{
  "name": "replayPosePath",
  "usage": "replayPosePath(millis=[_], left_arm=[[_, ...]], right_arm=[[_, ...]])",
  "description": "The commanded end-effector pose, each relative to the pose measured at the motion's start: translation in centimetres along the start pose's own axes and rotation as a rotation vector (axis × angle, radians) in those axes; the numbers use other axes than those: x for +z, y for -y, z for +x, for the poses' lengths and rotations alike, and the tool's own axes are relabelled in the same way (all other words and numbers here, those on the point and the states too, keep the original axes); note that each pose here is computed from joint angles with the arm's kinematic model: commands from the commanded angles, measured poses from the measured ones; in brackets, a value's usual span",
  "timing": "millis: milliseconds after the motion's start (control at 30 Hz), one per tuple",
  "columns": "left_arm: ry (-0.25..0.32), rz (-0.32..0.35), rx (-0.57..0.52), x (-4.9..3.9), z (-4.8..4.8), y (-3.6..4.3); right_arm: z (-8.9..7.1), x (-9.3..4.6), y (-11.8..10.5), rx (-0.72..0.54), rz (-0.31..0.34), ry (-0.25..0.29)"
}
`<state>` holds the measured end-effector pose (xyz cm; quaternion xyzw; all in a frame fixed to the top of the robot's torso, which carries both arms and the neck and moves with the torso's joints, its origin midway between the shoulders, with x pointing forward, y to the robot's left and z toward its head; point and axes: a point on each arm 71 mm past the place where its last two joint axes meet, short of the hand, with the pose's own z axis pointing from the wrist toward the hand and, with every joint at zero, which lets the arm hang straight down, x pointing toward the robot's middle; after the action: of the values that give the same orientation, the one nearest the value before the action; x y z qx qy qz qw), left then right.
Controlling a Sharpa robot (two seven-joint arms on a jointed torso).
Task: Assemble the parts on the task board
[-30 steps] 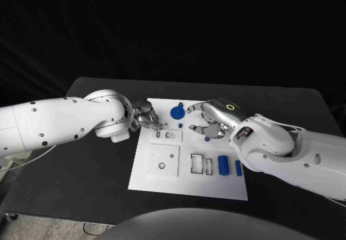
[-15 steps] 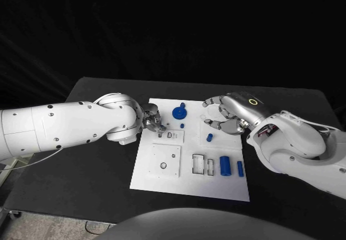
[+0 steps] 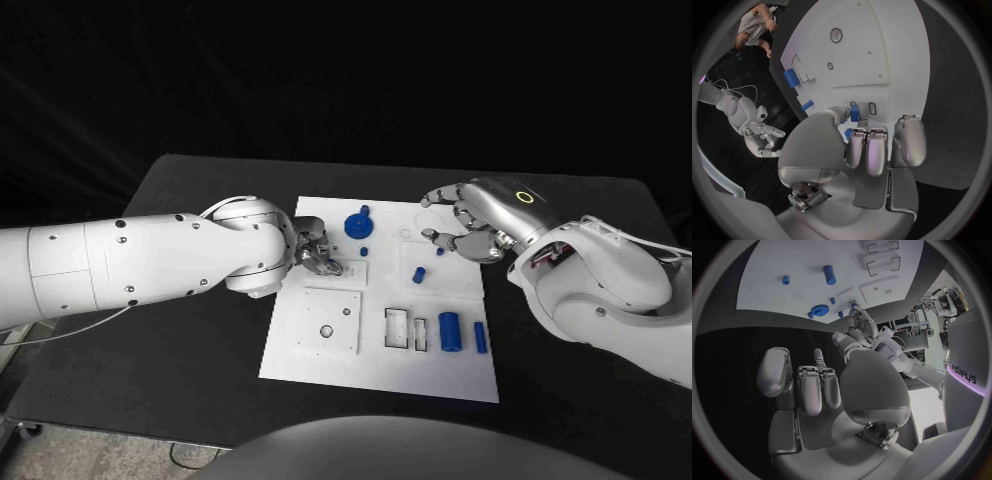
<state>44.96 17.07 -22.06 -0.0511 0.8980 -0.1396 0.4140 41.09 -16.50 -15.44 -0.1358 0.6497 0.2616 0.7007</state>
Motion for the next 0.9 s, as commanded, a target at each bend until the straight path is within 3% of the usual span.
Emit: replayPosePath(millis=[33,633,900], left_arm=[[0.021,0.001,0.006,0.07,0.17,0.25],[0.032,0.017,-0.007,0.24,0.58,0.59],[0.009,0.008,0.005,0.29,0.74,0.5]], right_arm=[[0.0,-0.1,0.6,0.011,0.031,-0.013],[0.2,-0.3,1.9,0.005,0.073,-0.043],[0.4,-0.3,2.2,0.002,0.084,-0.056]])
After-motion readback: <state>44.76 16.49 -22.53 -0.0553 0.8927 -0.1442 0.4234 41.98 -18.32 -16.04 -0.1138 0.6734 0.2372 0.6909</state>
